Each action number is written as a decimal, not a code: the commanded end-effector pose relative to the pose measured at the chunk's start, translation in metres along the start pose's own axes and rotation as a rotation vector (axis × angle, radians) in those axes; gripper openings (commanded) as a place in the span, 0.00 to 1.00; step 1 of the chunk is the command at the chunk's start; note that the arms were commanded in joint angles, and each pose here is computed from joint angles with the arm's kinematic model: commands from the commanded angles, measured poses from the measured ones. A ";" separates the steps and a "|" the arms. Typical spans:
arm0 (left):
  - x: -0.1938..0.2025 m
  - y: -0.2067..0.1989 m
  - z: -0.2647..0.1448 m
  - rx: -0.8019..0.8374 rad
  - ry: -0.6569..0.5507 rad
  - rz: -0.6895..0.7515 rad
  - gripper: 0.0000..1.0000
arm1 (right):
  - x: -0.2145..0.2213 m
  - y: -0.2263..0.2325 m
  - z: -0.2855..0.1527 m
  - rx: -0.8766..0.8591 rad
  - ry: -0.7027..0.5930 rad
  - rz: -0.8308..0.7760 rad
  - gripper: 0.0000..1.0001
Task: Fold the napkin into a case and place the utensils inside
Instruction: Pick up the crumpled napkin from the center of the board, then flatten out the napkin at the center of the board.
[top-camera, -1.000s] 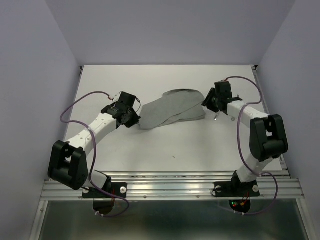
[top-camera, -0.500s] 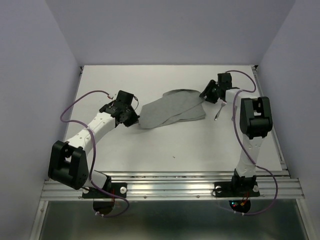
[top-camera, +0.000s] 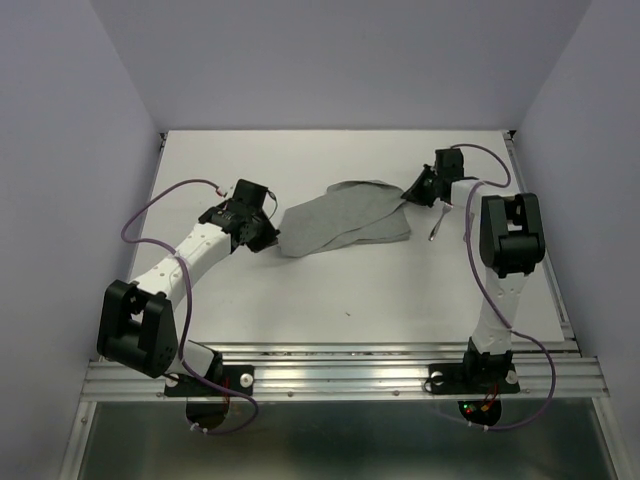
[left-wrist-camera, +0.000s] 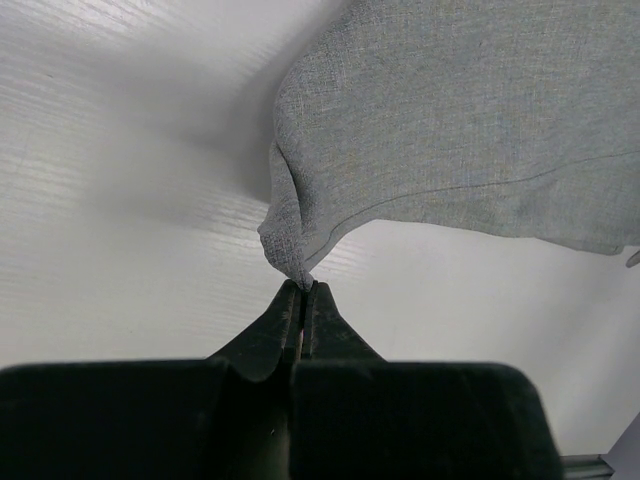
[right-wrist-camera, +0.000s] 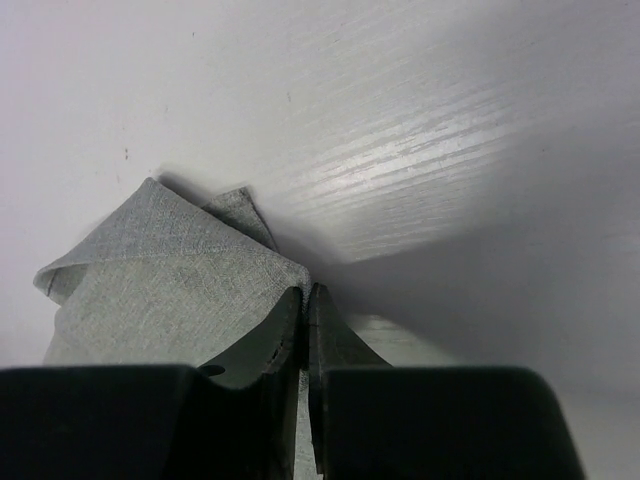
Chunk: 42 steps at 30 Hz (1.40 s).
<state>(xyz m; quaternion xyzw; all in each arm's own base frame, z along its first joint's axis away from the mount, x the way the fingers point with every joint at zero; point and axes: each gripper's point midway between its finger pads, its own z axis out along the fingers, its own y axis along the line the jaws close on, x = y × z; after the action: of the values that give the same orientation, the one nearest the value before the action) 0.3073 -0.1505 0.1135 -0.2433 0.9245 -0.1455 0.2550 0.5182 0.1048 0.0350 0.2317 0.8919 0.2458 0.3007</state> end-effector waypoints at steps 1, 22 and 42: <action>-0.016 -0.010 -0.012 0.026 -0.042 0.009 0.00 | -0.035 0.033 -0.035 -0.068 -0.117 -0.043 0.06; -0.158 -0.058 -0.109 0.262 -0.313 -0.005 0.00 | -0.128 0.152 -0.225 -0.232 -0.474 -0.181 0.01; -0.264 -0.123 -0.299 0.607 -0.705 0.140 0.00 | -0.157 0.231 -0.456 -0.422 -0.889 -0.252 0.01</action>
<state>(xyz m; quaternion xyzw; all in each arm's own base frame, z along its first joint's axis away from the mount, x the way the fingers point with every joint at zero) 0.4129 -0.0675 0.4771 -0.1761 0.7383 -0.2917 0.5820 0.4237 0.0704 0.5143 0.1388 0.6677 0.2712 0.6793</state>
